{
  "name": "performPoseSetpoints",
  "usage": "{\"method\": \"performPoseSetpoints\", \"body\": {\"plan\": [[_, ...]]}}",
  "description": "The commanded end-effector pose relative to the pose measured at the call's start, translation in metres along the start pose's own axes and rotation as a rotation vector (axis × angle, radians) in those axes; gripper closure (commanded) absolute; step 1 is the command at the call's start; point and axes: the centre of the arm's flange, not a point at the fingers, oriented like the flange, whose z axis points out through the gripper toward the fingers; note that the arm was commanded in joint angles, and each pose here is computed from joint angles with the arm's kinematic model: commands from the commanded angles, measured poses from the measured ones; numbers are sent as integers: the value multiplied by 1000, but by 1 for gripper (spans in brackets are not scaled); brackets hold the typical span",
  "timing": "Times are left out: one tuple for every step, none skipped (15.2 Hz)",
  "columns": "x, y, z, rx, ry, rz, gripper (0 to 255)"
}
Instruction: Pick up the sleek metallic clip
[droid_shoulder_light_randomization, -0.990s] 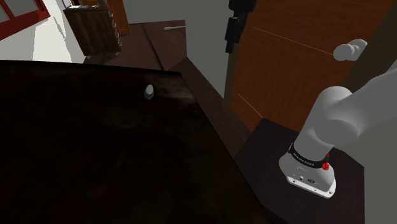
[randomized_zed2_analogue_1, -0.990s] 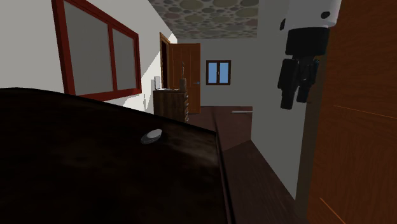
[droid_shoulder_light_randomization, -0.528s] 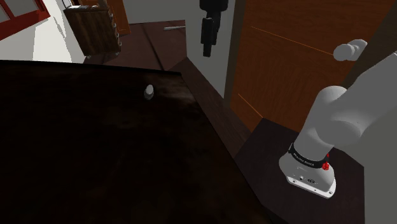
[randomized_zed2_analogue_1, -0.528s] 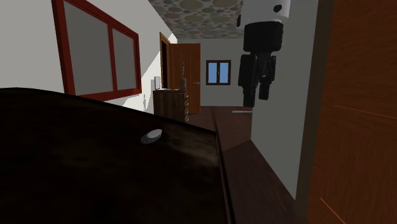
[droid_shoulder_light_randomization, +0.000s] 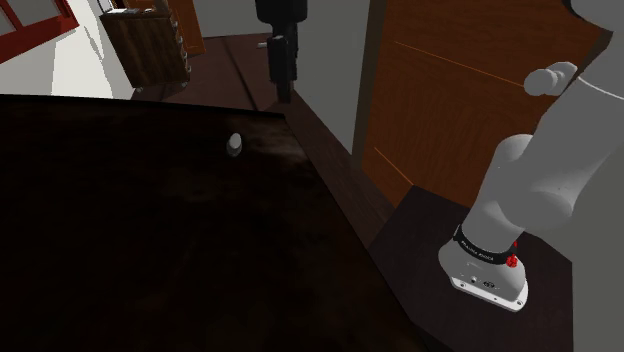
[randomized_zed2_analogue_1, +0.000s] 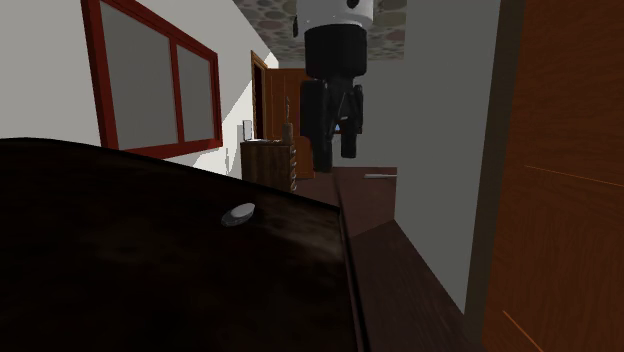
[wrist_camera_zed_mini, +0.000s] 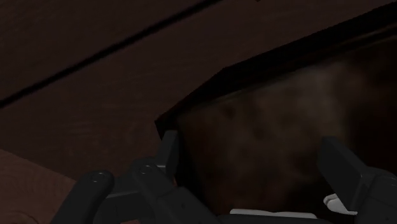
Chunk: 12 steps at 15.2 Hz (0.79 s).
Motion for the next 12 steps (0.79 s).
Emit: {"method": "performPoseSetpoints", "body": {"plan": [[17, -23, -1, 1, -10, -50, 0], [26, -33, -1, 1, -15, -75, 0], [34, -44, -2, 2, -20, -100, 0], [42, -55, -3, 2, -25, -125, 0], [50, -67, -3, 2, -31, -150, 0], [58, -78, -4, 2, -36, -175, 0], [65, -90, -4, 2, -41, -199, 0], [72, -101, -5, 3, -46, -224, 0], [76, -109, -5, 3, -49, -240, 0], [76, -110, 0, 3, -49, -240, 0], [76, -110, 6, 3, -49, -240, 0], [76, -111, 11, 3, -49, -240, 0]]}}
